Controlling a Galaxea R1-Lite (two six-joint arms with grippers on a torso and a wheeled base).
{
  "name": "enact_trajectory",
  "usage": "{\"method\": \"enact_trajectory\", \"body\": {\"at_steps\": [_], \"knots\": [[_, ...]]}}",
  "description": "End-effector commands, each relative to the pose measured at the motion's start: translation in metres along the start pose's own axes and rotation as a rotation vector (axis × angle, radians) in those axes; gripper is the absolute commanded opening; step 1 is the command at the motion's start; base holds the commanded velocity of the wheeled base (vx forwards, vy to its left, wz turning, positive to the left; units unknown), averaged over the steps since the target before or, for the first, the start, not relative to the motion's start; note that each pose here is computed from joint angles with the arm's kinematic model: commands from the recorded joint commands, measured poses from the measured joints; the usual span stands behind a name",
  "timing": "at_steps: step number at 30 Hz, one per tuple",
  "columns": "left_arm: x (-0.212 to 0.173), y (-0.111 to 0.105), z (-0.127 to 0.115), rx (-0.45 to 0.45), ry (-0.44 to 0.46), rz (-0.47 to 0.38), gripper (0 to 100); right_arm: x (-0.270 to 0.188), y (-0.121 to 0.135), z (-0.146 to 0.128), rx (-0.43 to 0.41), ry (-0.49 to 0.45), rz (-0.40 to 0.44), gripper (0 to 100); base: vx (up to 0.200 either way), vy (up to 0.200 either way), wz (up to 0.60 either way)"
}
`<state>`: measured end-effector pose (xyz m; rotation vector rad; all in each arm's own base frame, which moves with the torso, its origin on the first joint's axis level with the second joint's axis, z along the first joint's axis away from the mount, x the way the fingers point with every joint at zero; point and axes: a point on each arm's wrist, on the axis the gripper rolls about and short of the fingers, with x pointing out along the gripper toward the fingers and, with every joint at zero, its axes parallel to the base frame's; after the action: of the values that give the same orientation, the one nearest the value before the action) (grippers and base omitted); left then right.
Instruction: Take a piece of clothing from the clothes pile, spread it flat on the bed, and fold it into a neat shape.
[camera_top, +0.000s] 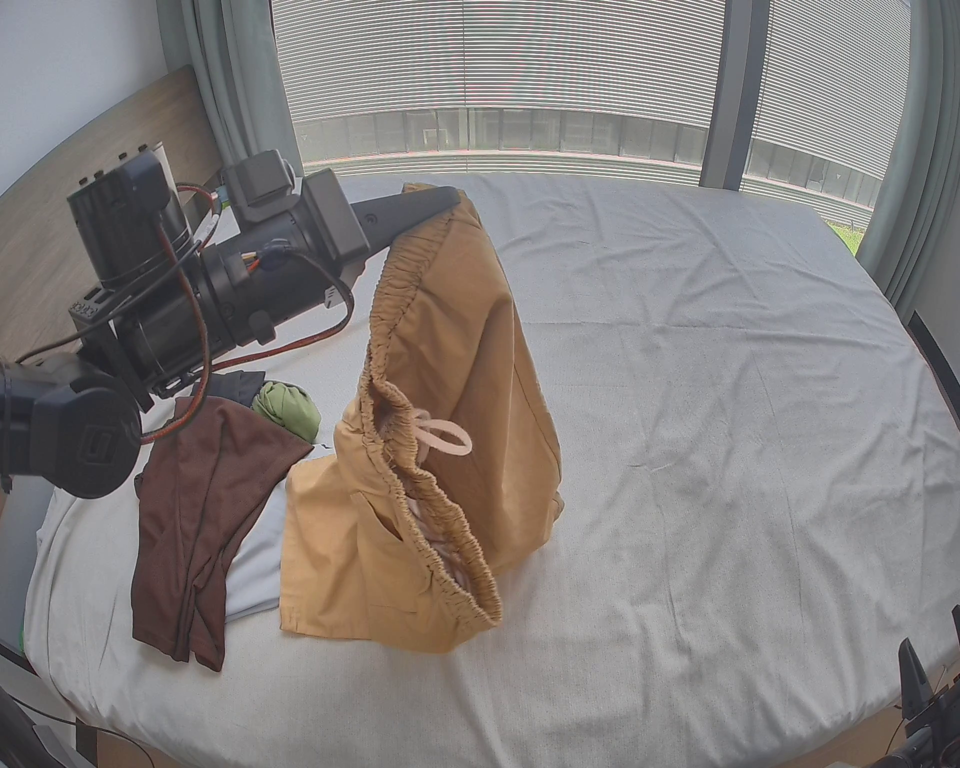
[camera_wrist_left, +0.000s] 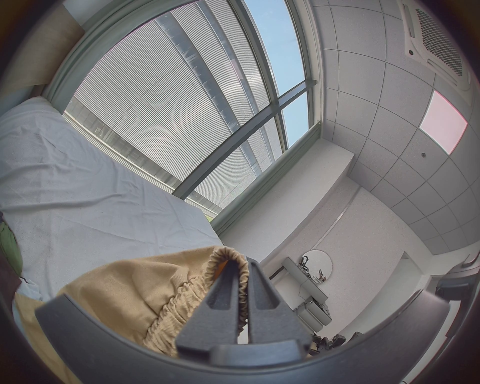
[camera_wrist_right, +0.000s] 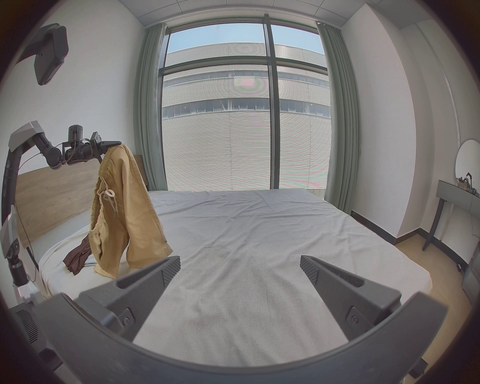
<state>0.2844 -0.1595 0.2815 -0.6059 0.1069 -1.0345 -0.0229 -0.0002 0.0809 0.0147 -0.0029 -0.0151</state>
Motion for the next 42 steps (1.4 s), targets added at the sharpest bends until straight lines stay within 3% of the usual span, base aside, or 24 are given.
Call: {"method": "enact_trajectory", "body": {"at_steps": [1, 31, 36, 42], "knots": [[0.004, -0.008, -0.001, -0.009, 0.001, -0.026, 0, 0.0, 0.0, -0.005, 0.001, 0.001, 0.0, 100, 0.0, 0.0, 0.0], [0.026, -0.032, -0.002, -0.011, 0.003, -0.125, 0, 0.0, 0.0, -0.005, 0.001, 0.001, 0.0, 100, 0.0, 0.0, 0.0], [0.031, -0.044, 0.006, -0.046, -0.014, -0.148, 0, 0.0, 0.0, -0.005, 0.001, 0.001, 0.0, 100, 0.0, 0.0, 0.0], [0.03, -0.039, 0.004, -0.059, -0.012, -0.117, 0, 0.0, 0.0, -0.005, 0.002, 0.001, 0.0, 100, 0.0, 0.0, 0.0]]}}
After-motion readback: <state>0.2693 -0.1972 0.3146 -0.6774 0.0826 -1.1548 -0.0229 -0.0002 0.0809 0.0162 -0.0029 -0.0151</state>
